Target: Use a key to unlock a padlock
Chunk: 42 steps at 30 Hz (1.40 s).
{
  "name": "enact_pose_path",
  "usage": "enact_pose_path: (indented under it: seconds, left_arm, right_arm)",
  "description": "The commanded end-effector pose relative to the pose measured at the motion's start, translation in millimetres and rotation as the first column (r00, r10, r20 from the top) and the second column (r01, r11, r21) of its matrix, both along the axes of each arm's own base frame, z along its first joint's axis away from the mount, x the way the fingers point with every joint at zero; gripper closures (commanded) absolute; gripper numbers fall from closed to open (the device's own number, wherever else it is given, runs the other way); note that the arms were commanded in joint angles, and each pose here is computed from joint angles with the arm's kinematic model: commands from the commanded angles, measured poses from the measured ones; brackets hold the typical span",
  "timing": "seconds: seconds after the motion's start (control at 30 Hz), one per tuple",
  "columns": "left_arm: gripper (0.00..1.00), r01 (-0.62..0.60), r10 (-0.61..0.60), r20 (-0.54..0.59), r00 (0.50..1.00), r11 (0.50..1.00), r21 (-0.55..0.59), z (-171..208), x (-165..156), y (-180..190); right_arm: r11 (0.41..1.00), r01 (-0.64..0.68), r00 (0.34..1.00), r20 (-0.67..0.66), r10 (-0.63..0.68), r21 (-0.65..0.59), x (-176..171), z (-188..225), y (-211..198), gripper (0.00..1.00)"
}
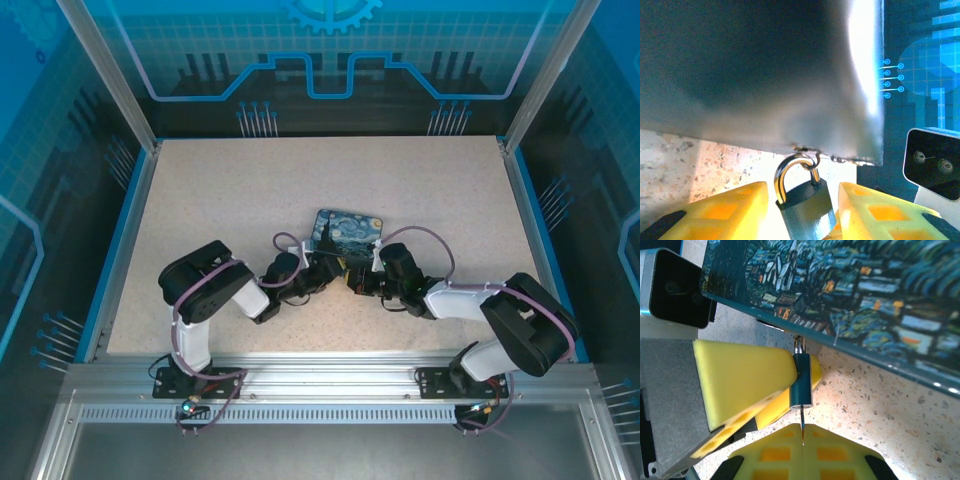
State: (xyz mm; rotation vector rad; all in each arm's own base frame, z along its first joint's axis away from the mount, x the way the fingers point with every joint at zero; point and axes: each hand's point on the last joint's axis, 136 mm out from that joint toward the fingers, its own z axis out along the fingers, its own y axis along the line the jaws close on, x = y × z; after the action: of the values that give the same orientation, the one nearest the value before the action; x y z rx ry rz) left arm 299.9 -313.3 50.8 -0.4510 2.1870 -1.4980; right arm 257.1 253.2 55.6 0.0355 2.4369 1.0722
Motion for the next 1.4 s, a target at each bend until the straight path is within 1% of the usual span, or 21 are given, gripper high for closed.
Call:
enact_pose_path:
  seconds: [0.0, 0.33, 0.57, 0.6, 0.63, 0.77, 0.9, 0.97, 1.07, 1.13, 1.2, 1.3, 1.37]
  left_arm:
    - [0.59, 0.009, -0.009, 0.003, 1.0, 1.0, -0.026, 3.3, -2.9, -7.1]
    - [0.71, 0.003, -0.003, 0.014, 1.0, 0.999, -0.033, 6.3, -1.2, -9.9]
    - [0.87, -0.005, 0.006, 0.028, 1.0, 0.999, -0.04, 11.3, -0.8, -8.3]
    - [0.89, -0.004, 0.005, 0.031, 1.0, 0.999, -0.038, 11.9, -0.9, -8.0]
    - [0.91, -0.005, 0.006, 0.031, 1.0, 0.999, -0.036, 12.2, -1.0, -7.4]
    - [0.97, -0.005, 0.007, 0.04, 0.999, 0.999, -0.035, 15.7, -0.9, -7.4]
    - [0.99, -0.008, 0.009, 0.045, 0.999, 0.999, -0.034, 19.1, -0.1, -6.5]
    - [0.99, -0.006, 0.008, 0.048, 0.999, 0.999, -0.036, 22.0, -0.7, -6.3]
    - [0.99, -0.009, 0.011, 0.054, 0.998, 0.999, -0.038, 27.3, -1.3, -4.3]
    - [1.0, -0.01, 0.012, 0.06, 0.998, 0.999, -0.035, 31.8, -1.5, -2.9]
    - [1.0, -0.006, 0.008, 0.069, 0.998, 1.0, -0.03, 37.3, -2.2, -3.0]
    - [1.0, -0.011, 0.013, 0.07, 0.997, 1.0, -0.026, 42.3, -1.9, -1.0]
    - [1.0, -0.014, 0.017, 0.064, 0.998, 0.999, -0.044, 45.0, -2.8, -0.3]
  right_arm:
    - [0.999, -0.029, 1.0, 0.008, 0.029, 0.046, -1.3, 9.2, 13.0, 1.0]
    - [0.996, -0.039, 0.999, -0.003, 0.04, 0.084, -3.4, 14.5, 18.0, 1.0]
    - [0.995, -0.052, 0.999, 0.003, 0.052, 0.084, -3.9, 16.0, 19.4, 1.0]
    - [0.996, -0.052, 0.999, 0.008, 0.052, 0.075, -3.7, 15.8, 18.0, 0.99]
    - [0.997, -0.052, 0.999, 0.012, 0.052, 0.062, -4.0, 15.9, 16.4, 0.93]
    - [0.998, -0.059, 0.997, 0.041, 0.059, -0.016, -7.3, 15.1, 5.2, 0.83]
    - [0.986, -0.083, 0.993, 0.076, 0.094, -0.141, -15.2, 13.3, -12.3, 0.74]
    - [0.979, -0.096, 0.984, 0.132, 0.121, -0.179, -17.1, 19.5, -17.9, 0.71]
    - [0.969, -0.124, 0.949, 0.259, 0.18, -0.216, -19.4, 38.6, -20.4, 0.66]
    - [0.949, -0.141, 0.904, 0.354, 0.239, -0.281, -21.4, 54.9, -21.7, 0.64]
    - [0.922, -0.145, 0.844, 0.441, 0.304, -0.358, -24.5, 71.2, -21.9, 0.63]
    - [0.881, -0.084, 0.759, 0.543, 0.359, -0.465, -24.0, 92.9, -27.6, 0.64]
    - [0.852, -0.088, 0.682, 0.592, 0.429, -0.516, -28.6, 104.0, -23.6, 0.63]
